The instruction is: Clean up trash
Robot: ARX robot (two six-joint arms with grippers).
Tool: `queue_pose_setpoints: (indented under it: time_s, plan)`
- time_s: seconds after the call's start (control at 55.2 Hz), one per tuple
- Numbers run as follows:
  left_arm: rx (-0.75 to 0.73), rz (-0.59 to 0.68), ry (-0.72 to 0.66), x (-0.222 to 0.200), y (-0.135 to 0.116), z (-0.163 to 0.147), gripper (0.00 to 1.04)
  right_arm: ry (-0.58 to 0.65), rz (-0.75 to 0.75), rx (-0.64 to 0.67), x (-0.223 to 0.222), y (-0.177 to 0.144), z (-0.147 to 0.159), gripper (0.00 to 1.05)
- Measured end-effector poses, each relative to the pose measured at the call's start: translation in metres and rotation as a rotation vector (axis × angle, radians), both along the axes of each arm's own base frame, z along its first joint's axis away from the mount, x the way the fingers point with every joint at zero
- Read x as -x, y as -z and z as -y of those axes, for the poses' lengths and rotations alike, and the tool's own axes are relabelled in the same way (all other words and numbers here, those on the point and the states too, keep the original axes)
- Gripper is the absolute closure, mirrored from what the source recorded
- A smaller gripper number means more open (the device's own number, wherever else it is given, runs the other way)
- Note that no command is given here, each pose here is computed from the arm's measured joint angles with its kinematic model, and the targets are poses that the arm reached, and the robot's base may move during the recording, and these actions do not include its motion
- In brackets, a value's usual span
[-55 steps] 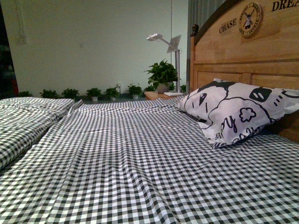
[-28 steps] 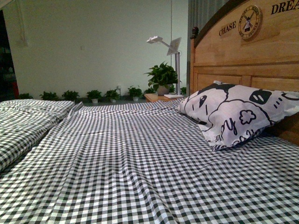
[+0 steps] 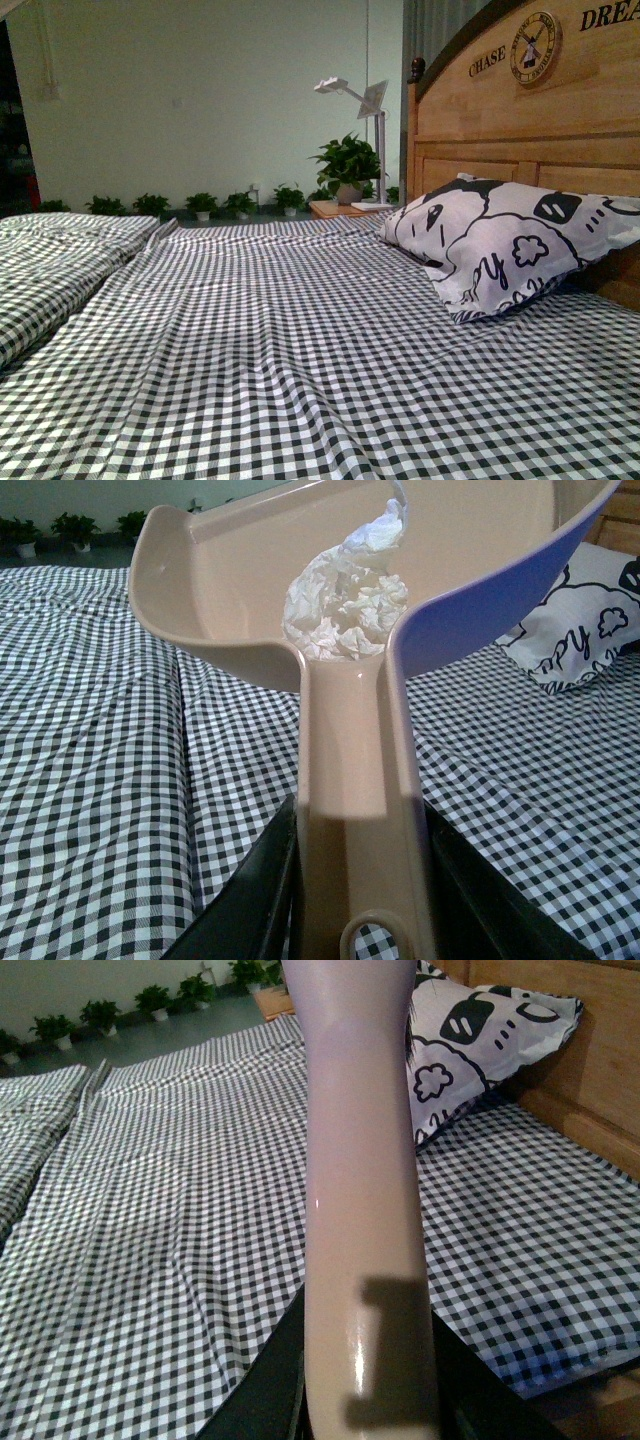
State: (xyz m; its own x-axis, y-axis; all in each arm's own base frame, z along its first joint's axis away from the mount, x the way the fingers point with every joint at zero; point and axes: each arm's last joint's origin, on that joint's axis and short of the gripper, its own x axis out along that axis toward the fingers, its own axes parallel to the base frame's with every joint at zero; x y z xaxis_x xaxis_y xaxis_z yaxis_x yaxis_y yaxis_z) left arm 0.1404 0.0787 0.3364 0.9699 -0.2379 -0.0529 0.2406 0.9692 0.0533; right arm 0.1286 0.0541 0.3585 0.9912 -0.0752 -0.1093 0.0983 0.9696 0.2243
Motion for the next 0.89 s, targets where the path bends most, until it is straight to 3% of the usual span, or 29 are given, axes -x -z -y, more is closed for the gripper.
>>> queue_pose_setpoints:
  time_s: [0.888]
  plan:
    - [0.000, 0.000, 0.000, 0.0000, 0.0000, 0.0000, 0.76, 0.000, 0.000, 0.000, 0.0000, -0.0001, 0.0000, 0.85]
